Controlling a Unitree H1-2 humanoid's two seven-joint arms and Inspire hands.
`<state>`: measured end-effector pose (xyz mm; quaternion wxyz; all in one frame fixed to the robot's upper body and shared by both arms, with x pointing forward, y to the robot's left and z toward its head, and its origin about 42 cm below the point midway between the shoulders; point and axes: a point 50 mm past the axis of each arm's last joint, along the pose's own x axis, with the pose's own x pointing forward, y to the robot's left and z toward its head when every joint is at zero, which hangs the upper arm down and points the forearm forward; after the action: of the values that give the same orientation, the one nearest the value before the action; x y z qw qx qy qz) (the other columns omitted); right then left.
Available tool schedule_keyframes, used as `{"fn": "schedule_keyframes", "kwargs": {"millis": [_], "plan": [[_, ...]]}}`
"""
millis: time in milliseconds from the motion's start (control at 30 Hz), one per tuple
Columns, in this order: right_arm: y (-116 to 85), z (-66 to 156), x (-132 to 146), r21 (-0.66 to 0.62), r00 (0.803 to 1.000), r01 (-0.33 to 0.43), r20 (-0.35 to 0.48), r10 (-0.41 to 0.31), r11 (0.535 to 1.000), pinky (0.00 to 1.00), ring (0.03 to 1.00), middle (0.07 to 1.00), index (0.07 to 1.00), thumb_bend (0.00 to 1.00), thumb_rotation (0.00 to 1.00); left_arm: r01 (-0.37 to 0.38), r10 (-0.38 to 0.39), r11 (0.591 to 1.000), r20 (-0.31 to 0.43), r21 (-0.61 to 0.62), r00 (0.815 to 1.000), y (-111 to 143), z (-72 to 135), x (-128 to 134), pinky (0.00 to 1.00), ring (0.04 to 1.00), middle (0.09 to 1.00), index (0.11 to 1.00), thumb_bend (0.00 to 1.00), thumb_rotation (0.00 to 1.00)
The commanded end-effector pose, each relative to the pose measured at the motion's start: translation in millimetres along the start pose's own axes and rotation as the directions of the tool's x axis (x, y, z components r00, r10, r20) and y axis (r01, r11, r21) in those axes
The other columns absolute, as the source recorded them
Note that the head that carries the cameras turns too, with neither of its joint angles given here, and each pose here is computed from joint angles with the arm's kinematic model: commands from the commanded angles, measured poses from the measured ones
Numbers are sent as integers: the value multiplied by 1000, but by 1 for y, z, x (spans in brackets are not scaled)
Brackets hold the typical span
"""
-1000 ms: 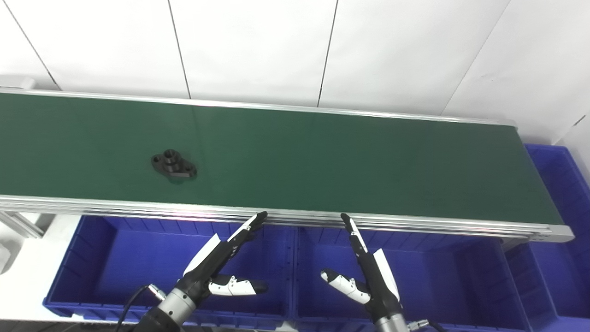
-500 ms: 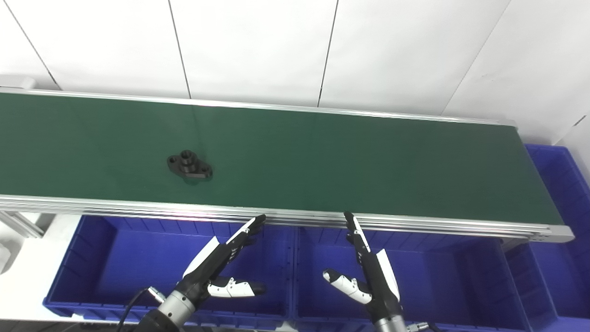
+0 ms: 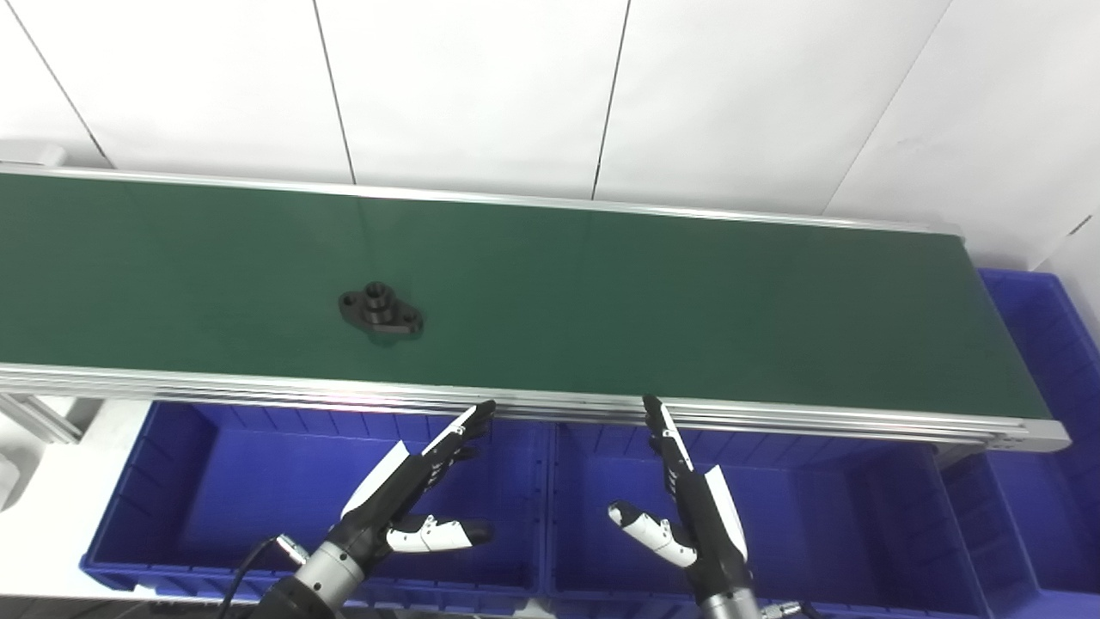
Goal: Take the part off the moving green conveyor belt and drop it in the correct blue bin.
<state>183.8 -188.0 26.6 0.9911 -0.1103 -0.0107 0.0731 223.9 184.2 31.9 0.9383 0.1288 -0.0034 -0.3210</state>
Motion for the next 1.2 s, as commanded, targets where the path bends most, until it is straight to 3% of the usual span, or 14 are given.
{"fn": "schedule_keyframes", "kwargs": {"millis": [0, 367, 567, 800, 1000, 1167], "plan": [[-2, 8, 4, 1, 997, 5, 75, -5, 1000, 978, 999, 1000, 1000, 901, 758, -13, 13, 1000, 62, 10, 998, 5, 10, 6, 910, 972, 992, 981, 857, 665], [-12, -9, -7, -28, 999, 16, 40, -14, 999, 975, 988, 1000, 1000, 903, 779, 4, -5, 1000, 53, 23, 999, -11, 0, 5, 919, 976, 994, 986, 853, 663], [-17, -19, -11, -48, 1000, 11, 11, -11, 999, 969, 978, 1000, 1000, 923, 792, 11, -12, 1000, 59, 19, 998, -20, -7, 8, 916, 981, 1000, 995, 819, 613], [-19, -19, -12, -62, 999, 28, 20, -27, 998, 973, 973, 1000, 1000, 915, 772, 10, -12, 999, 44, 46, 999, -23, -11, 8, 926, 987, 1000, 1000, 820, 644], [-28, -5, -8, -138, 991, 83, 113, -68, 987, 937, 970, 995, 1000, 883, 709, 13, -15, 999, 40, 48, 999, -22, -12, 7, 907, 979, 1000, 1000, 829, 653], [-37, 19, 1, -138, 969, 138, 223, -105, 981, 913, 948, 966, 964, 851, 592, 13, -15, 998, 40, 53, 999, -20, -12, 7, 891, 969, 1000, 1000, 826, 663]]}}
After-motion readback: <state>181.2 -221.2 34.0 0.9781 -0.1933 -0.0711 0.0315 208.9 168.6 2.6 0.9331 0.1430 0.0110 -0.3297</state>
